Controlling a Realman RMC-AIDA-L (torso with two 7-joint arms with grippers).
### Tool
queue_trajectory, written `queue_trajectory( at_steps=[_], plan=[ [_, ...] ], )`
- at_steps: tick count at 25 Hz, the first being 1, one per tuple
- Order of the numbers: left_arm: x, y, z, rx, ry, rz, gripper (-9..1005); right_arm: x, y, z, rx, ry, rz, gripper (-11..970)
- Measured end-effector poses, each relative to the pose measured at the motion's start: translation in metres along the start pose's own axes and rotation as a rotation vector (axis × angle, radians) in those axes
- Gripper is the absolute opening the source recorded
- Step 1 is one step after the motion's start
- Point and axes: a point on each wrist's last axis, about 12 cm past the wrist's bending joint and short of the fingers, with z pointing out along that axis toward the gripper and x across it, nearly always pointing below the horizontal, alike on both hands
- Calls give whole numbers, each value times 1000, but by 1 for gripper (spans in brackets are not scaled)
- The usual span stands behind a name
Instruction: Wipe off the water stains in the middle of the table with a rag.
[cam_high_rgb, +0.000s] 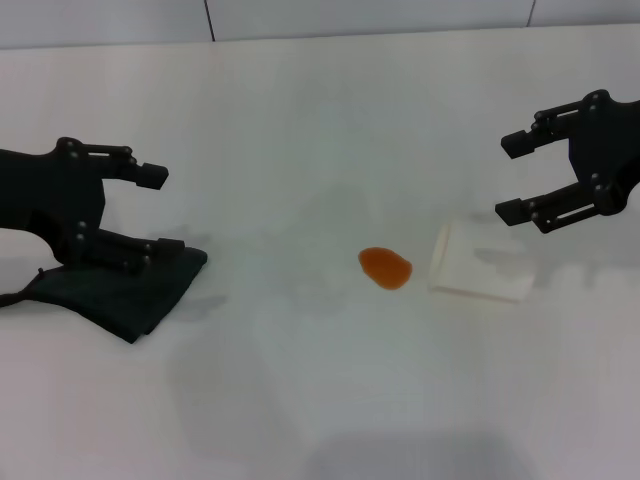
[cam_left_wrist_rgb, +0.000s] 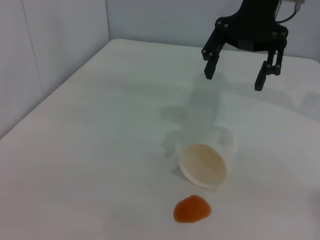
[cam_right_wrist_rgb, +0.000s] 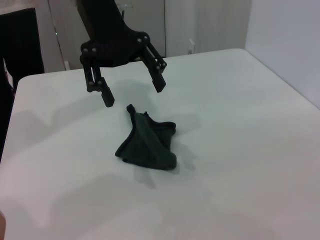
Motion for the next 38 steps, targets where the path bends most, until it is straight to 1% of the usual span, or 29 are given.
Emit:
queue_trajectory(
  at_steps=[6, 13, 17, 21, 28, 33, 38],
  plan=[
    [0, 0, -1, 9, 14, 6, 886, -1, -3, 0, 6, 33, 29, 770],
    [0, 3, -10, 3, 47, 5, 886, -6, -10, 7, 19, 138, 100, 768],
    [-1, 5, -11, 9, 96, 0, 885, -12, -13, 20, -10, 215, 117, 767],
    [-3, 4, -9, 22, 130, -4, 885, -13, -14, 33, -27, 308, 117, 766],
    [-3, 4, -7, 24, 133, 1, 885, -14, -15, 54, -22, 427, 115, 764],
    [-1, 1, -1, 34, 138, -2, 884, -21, -17, 66, -34, 467, 95, 762],
    [0, -1, 3, 41, 133, 1, 884, -31, -17, 83, -66, 540, 78, 761]
  ],
)
